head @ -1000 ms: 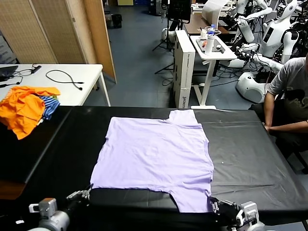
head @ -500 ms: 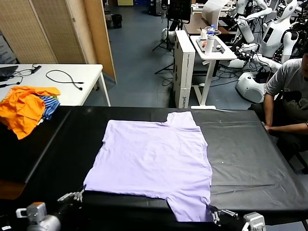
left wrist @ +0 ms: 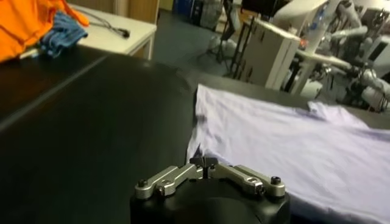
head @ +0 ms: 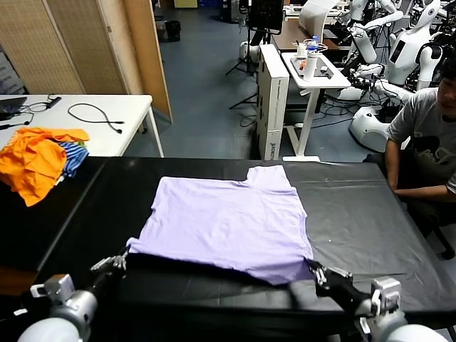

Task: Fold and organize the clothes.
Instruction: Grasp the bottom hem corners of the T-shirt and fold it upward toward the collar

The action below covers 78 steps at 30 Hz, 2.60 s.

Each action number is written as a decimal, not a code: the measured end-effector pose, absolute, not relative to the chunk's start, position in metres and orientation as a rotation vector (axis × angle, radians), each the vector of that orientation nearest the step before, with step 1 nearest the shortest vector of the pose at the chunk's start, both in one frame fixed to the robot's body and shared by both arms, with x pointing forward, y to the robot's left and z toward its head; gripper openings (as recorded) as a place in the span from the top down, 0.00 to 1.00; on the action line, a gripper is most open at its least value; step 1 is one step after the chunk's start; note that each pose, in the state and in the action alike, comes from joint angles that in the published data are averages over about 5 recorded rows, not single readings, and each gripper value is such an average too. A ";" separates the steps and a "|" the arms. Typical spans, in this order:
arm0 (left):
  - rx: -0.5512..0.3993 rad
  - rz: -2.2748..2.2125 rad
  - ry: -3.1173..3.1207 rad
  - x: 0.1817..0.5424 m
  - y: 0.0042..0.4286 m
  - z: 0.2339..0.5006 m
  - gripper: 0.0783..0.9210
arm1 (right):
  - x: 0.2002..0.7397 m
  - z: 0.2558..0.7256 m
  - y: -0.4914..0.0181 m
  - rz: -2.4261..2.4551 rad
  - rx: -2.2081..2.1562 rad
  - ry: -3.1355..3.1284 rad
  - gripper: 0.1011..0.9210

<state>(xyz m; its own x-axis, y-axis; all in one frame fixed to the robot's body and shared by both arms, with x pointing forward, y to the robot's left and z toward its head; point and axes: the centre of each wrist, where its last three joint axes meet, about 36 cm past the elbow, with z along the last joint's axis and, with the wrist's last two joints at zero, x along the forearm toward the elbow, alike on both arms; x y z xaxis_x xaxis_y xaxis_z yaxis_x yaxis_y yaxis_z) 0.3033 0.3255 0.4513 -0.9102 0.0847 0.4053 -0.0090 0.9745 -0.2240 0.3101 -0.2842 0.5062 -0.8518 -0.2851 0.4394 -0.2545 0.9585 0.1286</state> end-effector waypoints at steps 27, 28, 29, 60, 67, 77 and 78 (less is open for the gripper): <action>-0.060 0.282 -2.686 0.342 0.324 0.416 0.92 | 0.381 0.447 -0.299 -0.017 0.318 -2.665 0.95; -0.060 0.281 -2.686 0.342 0.324 0.416 0.92 | 0.379 0.447 -0.298 -0.018 0.326 -2.660 0.95; -0.059 0.281 -2.685 0.342 0.324 0.415 0.92 | 0.378 0.446 -0.298 -0.019 0.332 -2.654 0.95; -0.098 0.259 -2.700 0.369 0.322 0.407 0.92 | 0.372 0.428 -0.293 -0.008 0.317 -2.581 0.95; -0.093 0.253 -2.695 0.377 0.324 0.403 0.91 | 0.369 0.433 -0.296 -0.021 0.309 -2.561 0.58; -0.079 0.240 -2.692 0.364 0.321 0.411 0.33 | 0.337 0.452 -0.305 -0.003 0.319 -2.544 0.03; -0.076 0.239 -2.692 0.362 0.321 0.411 0.26 | 0.333 0.453 -0.306 -0.001 0.321 -2.541 0.02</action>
<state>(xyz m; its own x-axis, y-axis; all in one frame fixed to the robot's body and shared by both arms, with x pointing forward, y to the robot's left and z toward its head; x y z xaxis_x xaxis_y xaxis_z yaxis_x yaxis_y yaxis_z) 0.3616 0.3208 0.4115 -0.9043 0.0910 0.4171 0.0160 0.9835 -0.1800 0.3330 -0.3062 0.4525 -0.8073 -0.2285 0.5440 -0.2282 0.9711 0.0693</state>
